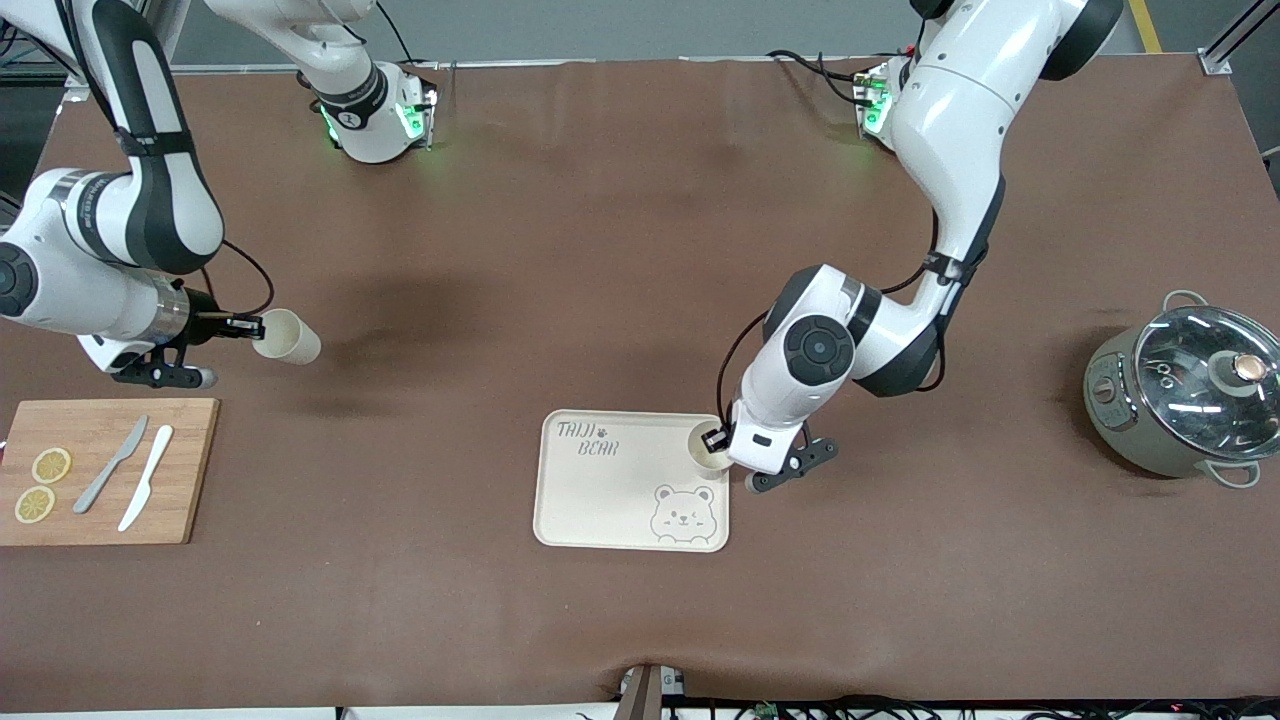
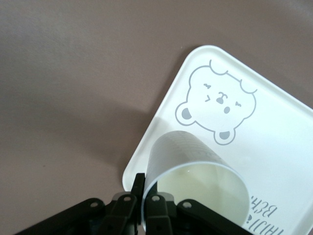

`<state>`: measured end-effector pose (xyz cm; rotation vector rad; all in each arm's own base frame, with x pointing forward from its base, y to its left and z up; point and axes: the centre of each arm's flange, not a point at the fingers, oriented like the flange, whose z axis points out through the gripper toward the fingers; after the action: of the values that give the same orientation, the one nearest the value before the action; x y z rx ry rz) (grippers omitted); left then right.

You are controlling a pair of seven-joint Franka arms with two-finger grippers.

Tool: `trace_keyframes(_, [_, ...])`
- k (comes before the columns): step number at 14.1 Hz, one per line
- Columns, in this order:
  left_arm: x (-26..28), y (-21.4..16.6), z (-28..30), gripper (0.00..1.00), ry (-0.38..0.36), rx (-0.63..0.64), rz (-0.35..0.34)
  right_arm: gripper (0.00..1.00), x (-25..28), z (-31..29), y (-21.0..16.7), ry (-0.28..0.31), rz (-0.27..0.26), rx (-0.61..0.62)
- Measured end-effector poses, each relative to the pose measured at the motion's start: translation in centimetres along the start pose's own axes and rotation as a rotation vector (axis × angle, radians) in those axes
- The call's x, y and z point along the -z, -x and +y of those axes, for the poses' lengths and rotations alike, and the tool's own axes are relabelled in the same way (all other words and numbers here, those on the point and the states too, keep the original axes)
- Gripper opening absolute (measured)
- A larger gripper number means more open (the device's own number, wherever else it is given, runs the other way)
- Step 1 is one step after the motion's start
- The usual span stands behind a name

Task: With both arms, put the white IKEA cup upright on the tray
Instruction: 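Carry the cup onto the tray with the left gripper while the right lifts, then open the left gripper and withdraw while the right gripper carries its cup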

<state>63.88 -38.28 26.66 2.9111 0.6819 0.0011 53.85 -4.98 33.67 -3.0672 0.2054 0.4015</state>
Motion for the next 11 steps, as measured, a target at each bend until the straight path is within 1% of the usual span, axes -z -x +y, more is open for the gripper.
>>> trace_keyframes(2, [-1.4, -0.3, 0.1, 0.04, 0.004, 0.007, 0.004, 0.03, 1.6, -2.9, 0.0, 0.013, -0.013, -0.046])
trace_keyframes(4, [-2.6, -0.9, 0.1, 0.04, 0.026, 0.014, 0.020, 0.03, 2.9, -6.2, 0.2, 0.027, -0.012, -0.099])
trace_keyframes(7, [-3.8, -1.3, 0.1, 0.04, 0.053, 0.022, 0.035, 0.03, 4.9, -12.3, 0.7, 0.044, 0.024, -0.180])
trace_keyframes(9, [-4.0, -1.5, 0.0, 0.07, 0.053, 0.027, 0.039, 0.03, 5.4, -16.9, 1.0, 0.055, 0.049, -0.250])
trace_keyframes(10, [-3.8, -1.7, 0.0, 0.14, 0.055, 0.028, 0.044, 0.03, 5.3, -19.0, 1.1, 0.060, 0.057, -0.276])
trace_keyframes(11, [-3.6, -2.0, 0.0, 0.26, 0.058, 0.030, 0.050, 0.03, 5.0, -20.9, 1.0, 0.058, 0.059, -0.303])
